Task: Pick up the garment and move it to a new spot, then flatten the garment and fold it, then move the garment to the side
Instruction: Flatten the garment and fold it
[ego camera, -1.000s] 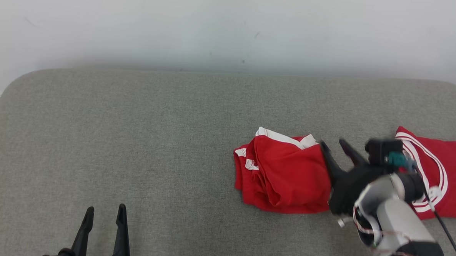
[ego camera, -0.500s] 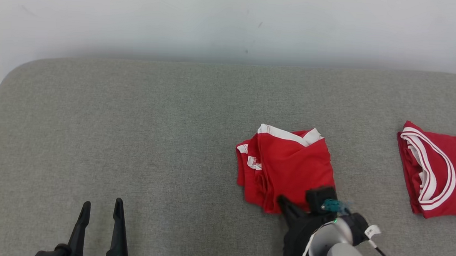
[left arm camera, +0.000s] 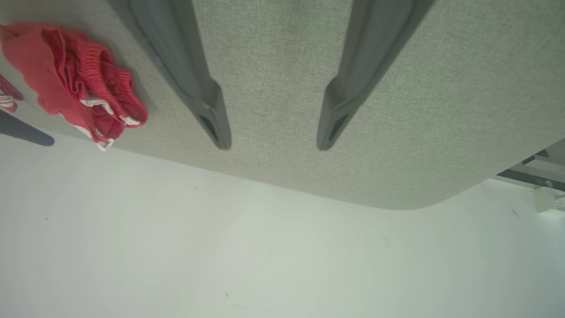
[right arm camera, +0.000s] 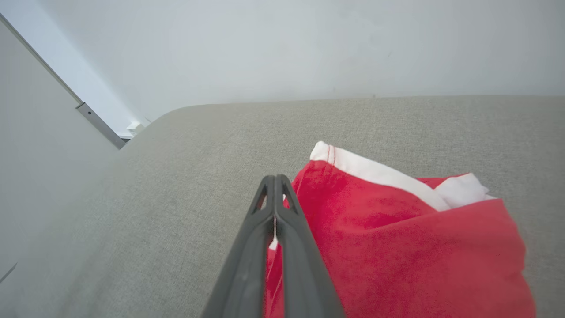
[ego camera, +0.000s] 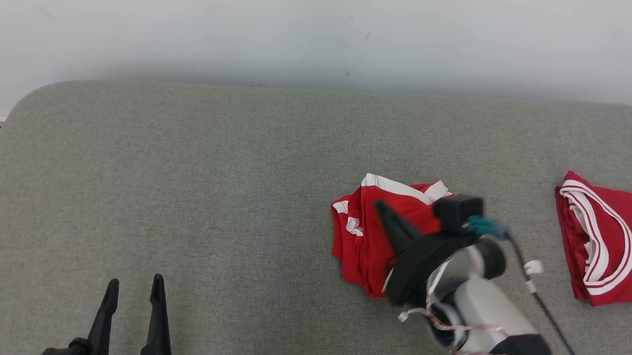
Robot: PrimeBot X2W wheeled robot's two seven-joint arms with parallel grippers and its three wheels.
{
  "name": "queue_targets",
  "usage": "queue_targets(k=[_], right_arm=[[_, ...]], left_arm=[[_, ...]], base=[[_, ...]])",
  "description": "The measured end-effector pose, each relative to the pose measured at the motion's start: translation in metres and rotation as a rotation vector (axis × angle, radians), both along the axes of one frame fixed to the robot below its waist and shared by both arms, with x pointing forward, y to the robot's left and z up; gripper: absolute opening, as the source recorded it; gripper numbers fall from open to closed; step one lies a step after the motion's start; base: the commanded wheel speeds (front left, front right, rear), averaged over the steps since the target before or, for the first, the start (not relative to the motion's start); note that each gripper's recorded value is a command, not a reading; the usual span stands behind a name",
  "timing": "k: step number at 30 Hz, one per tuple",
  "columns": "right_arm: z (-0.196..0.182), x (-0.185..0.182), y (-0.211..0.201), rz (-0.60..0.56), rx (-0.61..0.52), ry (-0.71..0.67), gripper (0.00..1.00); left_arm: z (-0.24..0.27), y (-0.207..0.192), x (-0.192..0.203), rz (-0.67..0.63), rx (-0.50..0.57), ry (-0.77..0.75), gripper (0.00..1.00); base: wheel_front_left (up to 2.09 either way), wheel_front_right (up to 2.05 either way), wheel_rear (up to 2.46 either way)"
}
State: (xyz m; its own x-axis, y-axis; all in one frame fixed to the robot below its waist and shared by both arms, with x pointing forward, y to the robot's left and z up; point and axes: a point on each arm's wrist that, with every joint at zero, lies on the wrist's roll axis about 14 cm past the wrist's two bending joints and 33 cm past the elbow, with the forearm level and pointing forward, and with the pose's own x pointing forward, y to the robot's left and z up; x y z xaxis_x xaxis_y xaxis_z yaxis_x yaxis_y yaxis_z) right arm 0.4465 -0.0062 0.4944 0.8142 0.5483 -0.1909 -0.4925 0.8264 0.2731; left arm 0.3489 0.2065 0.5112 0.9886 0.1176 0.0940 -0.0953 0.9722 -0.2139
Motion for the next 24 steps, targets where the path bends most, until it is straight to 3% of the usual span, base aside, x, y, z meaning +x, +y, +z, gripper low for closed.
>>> queue_targets(k=[6, 11, 24], right_arm=[[0.001, 0.026, -0.048, -0.142, -0.064, 0.014, 0.00], [-0.025, 0.036, -0.073, -0.185, -0.206, 0.107, 0.00], [-0.079, 0.035, -0.042, -0.018, -0.446, 0.359, 0.00]], left_arm=[[0.000, -0.004, 0.001, -0.013, -0.002, 0.001, 1.00], [-0.003, -0.007, 0.002, -0.024, -0.004, 0.010, 1.00], [-0.013, 0.002, -0.003, -0.005, -0.008, 0.040, 1.00]], base=[[0.00, 0.00, 0.00], [0.00, 0.00, 0.00], [0.00, 0.00, 0.00]])
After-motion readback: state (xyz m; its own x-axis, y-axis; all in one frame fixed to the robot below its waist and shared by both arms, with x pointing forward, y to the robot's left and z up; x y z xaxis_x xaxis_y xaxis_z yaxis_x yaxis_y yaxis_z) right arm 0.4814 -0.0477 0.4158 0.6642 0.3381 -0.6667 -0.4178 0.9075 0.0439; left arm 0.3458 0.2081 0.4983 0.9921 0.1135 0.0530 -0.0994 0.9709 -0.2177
